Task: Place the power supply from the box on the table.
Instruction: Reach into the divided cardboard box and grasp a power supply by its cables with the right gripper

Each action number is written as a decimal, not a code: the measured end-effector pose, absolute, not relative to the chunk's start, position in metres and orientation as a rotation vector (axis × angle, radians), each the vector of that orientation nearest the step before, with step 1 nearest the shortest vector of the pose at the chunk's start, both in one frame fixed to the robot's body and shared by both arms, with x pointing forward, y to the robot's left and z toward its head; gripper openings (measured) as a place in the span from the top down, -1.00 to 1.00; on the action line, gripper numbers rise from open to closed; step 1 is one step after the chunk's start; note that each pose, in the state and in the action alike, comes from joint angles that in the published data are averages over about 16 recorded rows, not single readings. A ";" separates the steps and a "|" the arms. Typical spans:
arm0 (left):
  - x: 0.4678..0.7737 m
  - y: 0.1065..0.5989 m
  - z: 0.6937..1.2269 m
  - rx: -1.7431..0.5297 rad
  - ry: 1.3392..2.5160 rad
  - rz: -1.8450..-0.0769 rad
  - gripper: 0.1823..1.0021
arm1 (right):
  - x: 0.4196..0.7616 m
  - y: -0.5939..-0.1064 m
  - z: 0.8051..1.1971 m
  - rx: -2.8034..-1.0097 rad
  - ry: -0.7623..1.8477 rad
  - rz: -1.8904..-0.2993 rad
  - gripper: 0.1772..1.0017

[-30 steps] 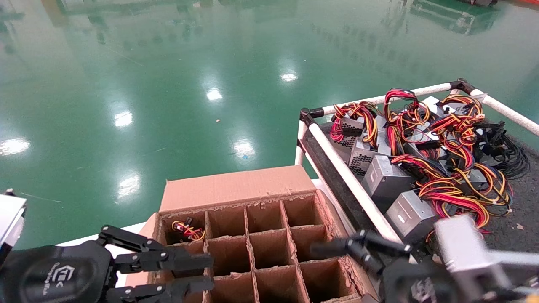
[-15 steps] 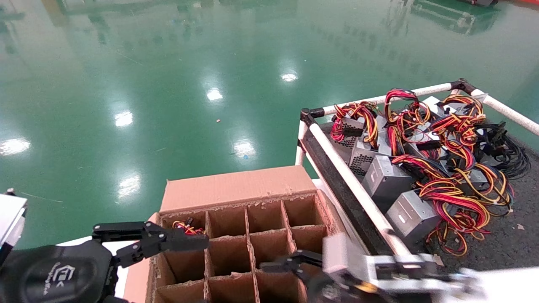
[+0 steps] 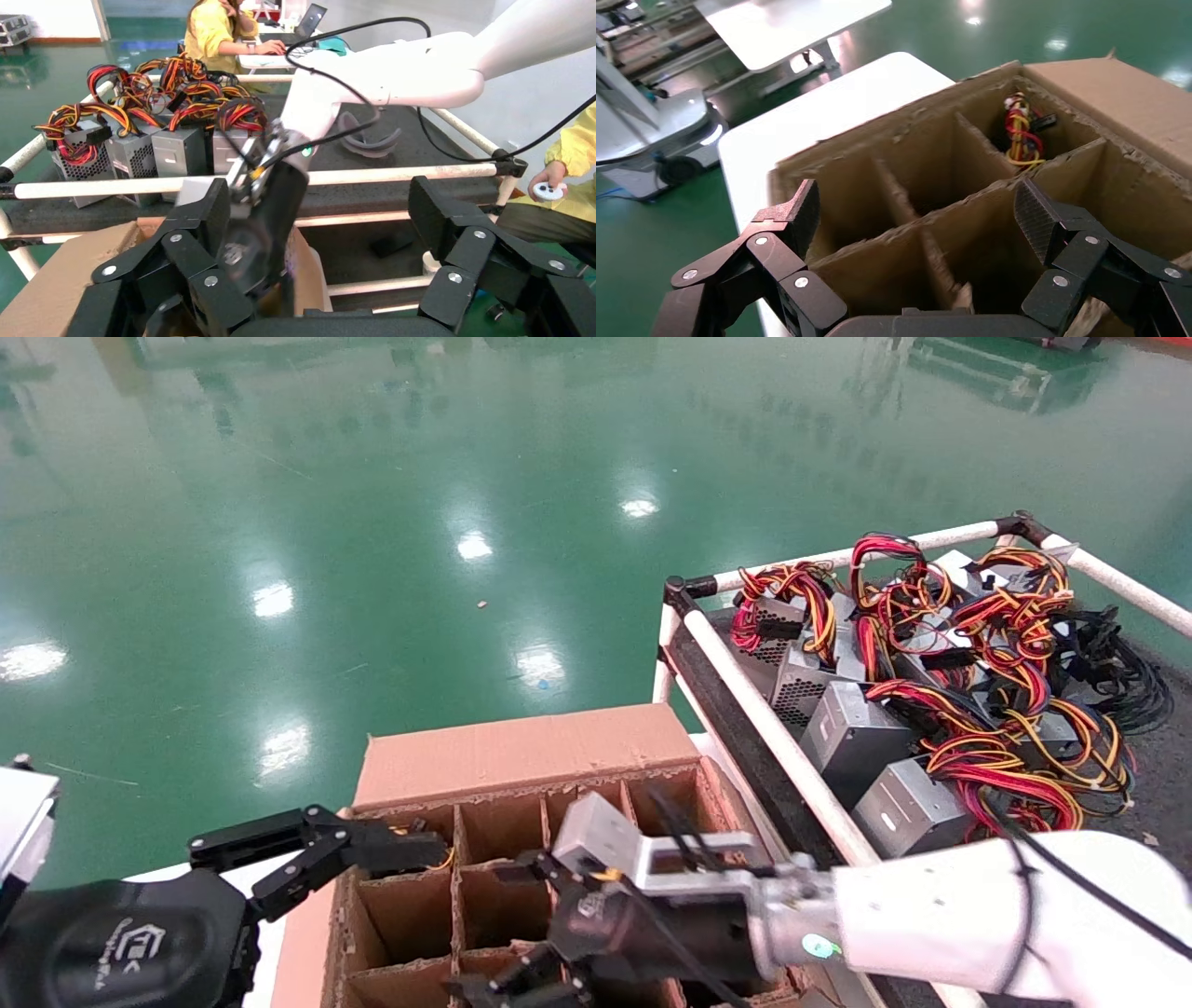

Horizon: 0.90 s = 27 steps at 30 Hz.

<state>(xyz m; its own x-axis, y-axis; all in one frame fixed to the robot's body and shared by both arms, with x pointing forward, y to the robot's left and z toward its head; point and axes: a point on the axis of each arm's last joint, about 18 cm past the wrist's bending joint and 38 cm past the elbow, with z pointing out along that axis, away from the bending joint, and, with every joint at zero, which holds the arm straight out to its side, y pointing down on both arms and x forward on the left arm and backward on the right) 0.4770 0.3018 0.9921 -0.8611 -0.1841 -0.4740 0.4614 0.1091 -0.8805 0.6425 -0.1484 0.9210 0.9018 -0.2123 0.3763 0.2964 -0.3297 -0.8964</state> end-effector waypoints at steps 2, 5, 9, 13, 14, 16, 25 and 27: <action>0.477 0.302 0.992 0.269 1.921 -1.802 -0.69 | 0.649 -0.139 0.923 -1.840 -0.064 -0.525 -1.00; 0.477 0.302 0.992 0.269 1.921 -1.802 -0.81 | 0.659 -0.127 0.926 -1.846 -0.068 -0.541 -1.00; 0.477 0.302 0.992 0.269 1.921 -1.802 -0.90 | 0.668 -0.113 0.932 -1.851 -0.080 -0.562 -1.00; 0.477 0.302 0.992 0.269 1.921 -1.802 -0.95 | 0.675 -0.103 0.936 -1.853 -0.090 -0.580 -1.00; 0.477 0.302 0.992 0.269 1.921 -1.802 -0.96 | 0.676 -0.101 0.937 -1.853 -0.090 -0.583 -1.00; 0.477 0.302 0.992 0.269 1.921 -1.802 -0.98 | 0.679 -0.097 0.938 -1.852 -0.090 -0.591 -1.00; 0.477 0.302 0.992 0.269 1.921 -1.802 -1.00 | 0.685 -0.086 0.940 -1.846 -0.072 -0.613 -1.00; 0.477 0.302 0.992 0.269 1.921 -1.802 -1.00 | 0.686 -0.084 0.939 -1.846 -0.064 -0.615 -0.99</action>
<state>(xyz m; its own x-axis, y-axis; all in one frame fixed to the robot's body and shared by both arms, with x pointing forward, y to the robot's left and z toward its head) 0.4770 0.3018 0.9921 -0.8611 -0.1841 -0.4740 0.4614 0.1091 -0.8805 0.6857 -0.0836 0.9388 0.8621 -0.2510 0.4403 0.3368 -0.3654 -0.8678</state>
